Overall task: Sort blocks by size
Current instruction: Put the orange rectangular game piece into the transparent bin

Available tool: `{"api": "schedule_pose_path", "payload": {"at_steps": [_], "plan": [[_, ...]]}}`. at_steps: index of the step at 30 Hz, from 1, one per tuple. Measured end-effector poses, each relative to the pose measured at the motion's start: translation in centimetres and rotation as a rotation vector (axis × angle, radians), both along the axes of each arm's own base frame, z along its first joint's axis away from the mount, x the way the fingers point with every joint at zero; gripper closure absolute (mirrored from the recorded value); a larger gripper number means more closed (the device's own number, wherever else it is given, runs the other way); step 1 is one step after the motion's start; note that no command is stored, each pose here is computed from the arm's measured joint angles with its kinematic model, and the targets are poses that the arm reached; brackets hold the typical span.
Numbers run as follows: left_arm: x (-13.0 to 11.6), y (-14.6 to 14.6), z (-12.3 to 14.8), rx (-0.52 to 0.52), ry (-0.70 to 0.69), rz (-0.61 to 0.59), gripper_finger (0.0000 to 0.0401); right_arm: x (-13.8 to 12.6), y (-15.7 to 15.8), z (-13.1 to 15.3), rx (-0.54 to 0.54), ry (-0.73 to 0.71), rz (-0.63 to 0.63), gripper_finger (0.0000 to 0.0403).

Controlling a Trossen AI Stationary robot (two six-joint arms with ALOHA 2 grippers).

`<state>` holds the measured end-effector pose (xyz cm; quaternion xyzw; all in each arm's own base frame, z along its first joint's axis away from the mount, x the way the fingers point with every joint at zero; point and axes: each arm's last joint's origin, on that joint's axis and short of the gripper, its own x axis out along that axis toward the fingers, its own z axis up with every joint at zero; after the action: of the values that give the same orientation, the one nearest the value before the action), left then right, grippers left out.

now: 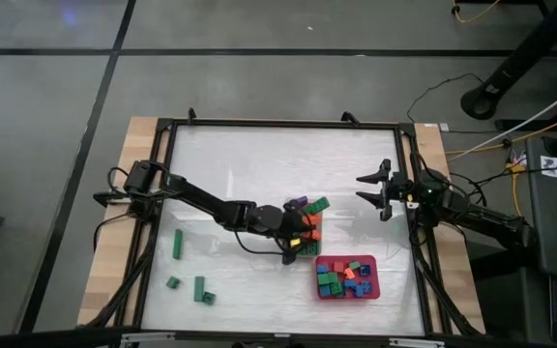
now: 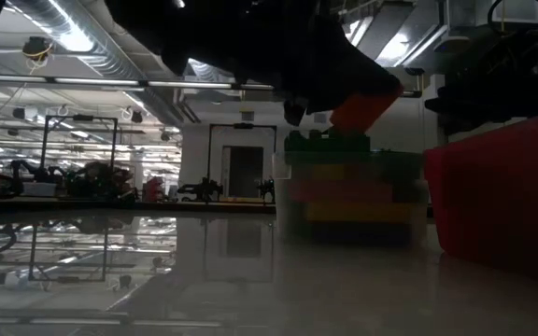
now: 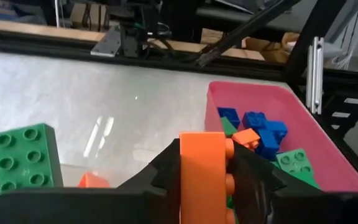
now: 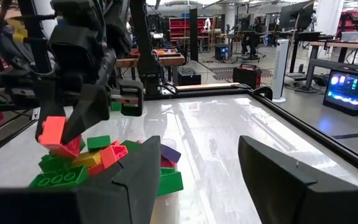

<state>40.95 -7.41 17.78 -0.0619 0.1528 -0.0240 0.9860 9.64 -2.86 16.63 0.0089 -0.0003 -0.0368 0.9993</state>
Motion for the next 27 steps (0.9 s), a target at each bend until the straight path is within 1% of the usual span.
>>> {"api": "schedule_pose_path", "payload": {"at_steps": [3,9,14,23,27], "plan": [[0.0,-0.02,0.0,0.022,-0.001,-0.007,0.0293,0.0,0.0,0.02,0.0,-0.001,0.0,0.0189],[0.02,0.01,-0.19,0.024,0.007,-0.002,0.0278,0.0,0.0,0.01,0.0,0.0,0.0,0.0189],[0.02,0.02,-0.19,0.029,0.006,-0.001,0.0277,0.0,0.0,0.01,0.0,-0.001,0.0,0.0189],[0.04,0.02,-0.13,0.114,-0.007,-0.028,0.0277,0.0,0.0,0.01,0.0,0.0,0.0,0.0189],[0.03,0.02,-0.15,0.12,-0.004,-0.03,0.0277,0.0,0.0,0.01,0.0,-0.001,0.0,0.0189]]}}
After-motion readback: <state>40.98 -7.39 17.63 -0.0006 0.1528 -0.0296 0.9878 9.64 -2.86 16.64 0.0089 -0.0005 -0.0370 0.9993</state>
